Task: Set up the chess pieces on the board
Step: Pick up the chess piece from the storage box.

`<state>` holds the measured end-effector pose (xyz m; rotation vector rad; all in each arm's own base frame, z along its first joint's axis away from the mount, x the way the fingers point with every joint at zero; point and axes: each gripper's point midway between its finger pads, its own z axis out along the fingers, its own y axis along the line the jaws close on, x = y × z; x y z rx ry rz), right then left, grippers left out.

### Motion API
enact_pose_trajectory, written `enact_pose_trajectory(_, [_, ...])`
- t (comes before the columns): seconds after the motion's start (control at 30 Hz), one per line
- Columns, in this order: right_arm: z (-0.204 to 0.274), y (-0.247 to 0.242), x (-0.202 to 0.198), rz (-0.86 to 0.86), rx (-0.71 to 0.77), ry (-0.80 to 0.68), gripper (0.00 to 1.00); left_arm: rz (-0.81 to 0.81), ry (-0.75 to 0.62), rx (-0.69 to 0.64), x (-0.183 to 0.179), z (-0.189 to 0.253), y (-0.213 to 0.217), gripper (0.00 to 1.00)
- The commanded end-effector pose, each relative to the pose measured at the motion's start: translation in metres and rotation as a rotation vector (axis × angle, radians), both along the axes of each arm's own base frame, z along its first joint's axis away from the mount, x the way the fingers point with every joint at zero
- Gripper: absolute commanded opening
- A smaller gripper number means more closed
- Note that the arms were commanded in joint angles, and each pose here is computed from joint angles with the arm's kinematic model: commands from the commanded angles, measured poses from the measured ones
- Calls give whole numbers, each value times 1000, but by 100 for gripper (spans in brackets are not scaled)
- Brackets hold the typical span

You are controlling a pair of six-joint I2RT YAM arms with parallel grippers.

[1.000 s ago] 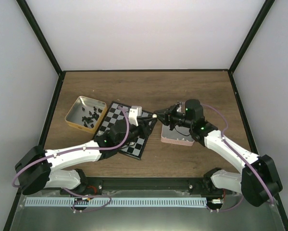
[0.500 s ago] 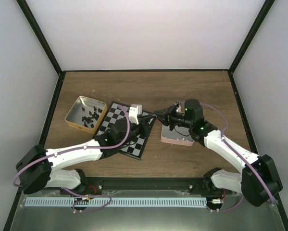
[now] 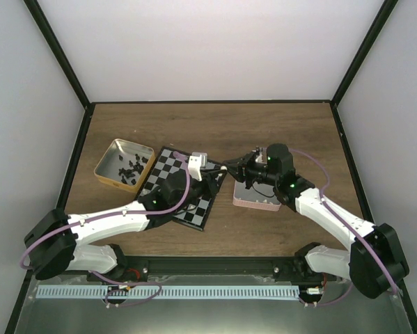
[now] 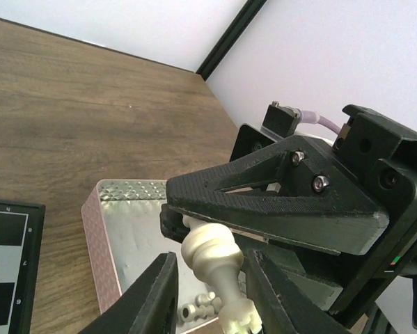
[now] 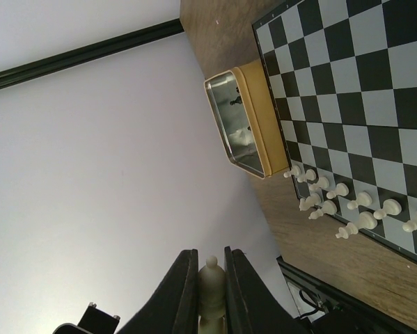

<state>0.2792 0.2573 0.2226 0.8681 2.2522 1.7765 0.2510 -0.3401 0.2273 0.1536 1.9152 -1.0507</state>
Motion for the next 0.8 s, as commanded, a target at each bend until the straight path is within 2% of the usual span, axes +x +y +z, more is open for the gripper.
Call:
enact_pose_trajectory(0.0, [14,3,4,-1,1,-40,6,-6,-6,-19,-2,7,2,26])
enact_pose_trajectory(0.1, [13,3,5,-5,-3,-40,6,-2,-9,-22,-2,7,4,22])
enact_pose_trajectory(0.27, [12,2,5,-8,-14,-50,6,8,-19,-14,-1,9,6,5])
enact_pose_trajectory(0.4, [13,-6,12,-53,-69,-92,6,38,-3,52,2,1,11,4])
enact_pose_trajectory(0.53, [13,-37,21,-190,-236,-159,6,73,38,156,-1,-14,29,4])
enact_pose_trajectory(0.77, [19,-87,24,-369,-454,-268,6,226,168,402,4,-44,98,4])
